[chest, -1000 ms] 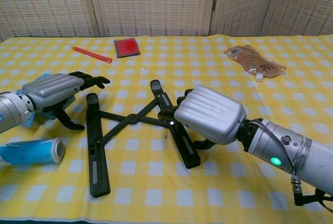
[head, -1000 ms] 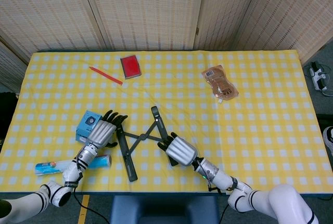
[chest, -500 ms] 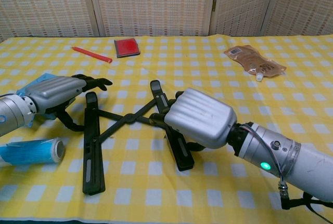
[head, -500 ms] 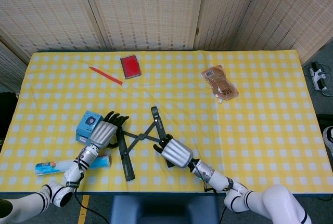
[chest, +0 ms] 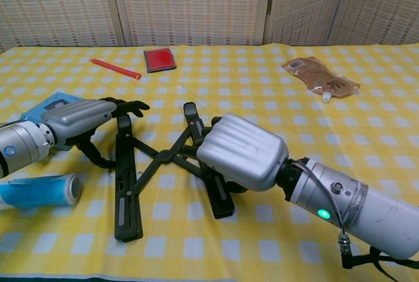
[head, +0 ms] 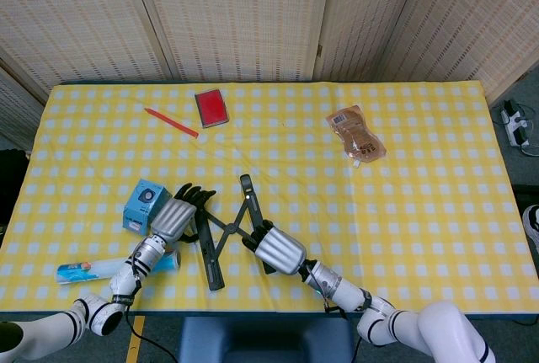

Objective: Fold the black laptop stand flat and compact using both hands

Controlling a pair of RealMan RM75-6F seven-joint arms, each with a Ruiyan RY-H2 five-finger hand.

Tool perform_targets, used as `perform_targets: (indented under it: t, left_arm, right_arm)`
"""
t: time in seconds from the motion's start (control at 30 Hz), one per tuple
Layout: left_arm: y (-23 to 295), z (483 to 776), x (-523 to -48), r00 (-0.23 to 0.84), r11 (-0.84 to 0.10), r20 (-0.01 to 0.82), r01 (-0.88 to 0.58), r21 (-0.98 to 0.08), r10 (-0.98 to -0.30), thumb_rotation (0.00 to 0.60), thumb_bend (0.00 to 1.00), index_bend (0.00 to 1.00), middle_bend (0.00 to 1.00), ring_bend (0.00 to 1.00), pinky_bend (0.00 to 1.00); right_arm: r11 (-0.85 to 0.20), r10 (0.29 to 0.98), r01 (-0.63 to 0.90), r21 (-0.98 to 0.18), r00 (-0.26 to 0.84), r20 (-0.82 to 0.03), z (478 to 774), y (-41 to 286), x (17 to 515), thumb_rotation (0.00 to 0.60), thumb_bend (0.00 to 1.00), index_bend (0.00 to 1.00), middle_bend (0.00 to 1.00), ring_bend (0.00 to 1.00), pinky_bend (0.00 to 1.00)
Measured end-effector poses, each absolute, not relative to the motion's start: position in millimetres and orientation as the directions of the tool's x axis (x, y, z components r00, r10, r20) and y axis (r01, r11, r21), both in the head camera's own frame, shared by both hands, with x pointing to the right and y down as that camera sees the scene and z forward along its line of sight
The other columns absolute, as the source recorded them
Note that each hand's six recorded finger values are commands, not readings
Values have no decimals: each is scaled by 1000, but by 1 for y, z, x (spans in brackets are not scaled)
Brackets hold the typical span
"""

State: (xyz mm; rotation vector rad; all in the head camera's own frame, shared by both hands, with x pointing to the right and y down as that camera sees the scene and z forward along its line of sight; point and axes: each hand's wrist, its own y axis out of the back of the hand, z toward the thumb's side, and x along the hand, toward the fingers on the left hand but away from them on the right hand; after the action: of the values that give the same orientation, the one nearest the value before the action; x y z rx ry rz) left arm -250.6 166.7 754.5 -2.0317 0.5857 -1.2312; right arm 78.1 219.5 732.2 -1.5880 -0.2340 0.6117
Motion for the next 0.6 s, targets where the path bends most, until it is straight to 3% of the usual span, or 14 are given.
perform_targets:
  t: [0.6]
  left_arm:
    - [171, 753, -224, 488, -686, 579, -58, -725, -653, 600, 194, 51, 170, 91, 0]
  right_arm:
    - [-124, 472, -166, -978, 857, -206, 725, 233, 61, 600, 201, 329, 528, 452, 443]
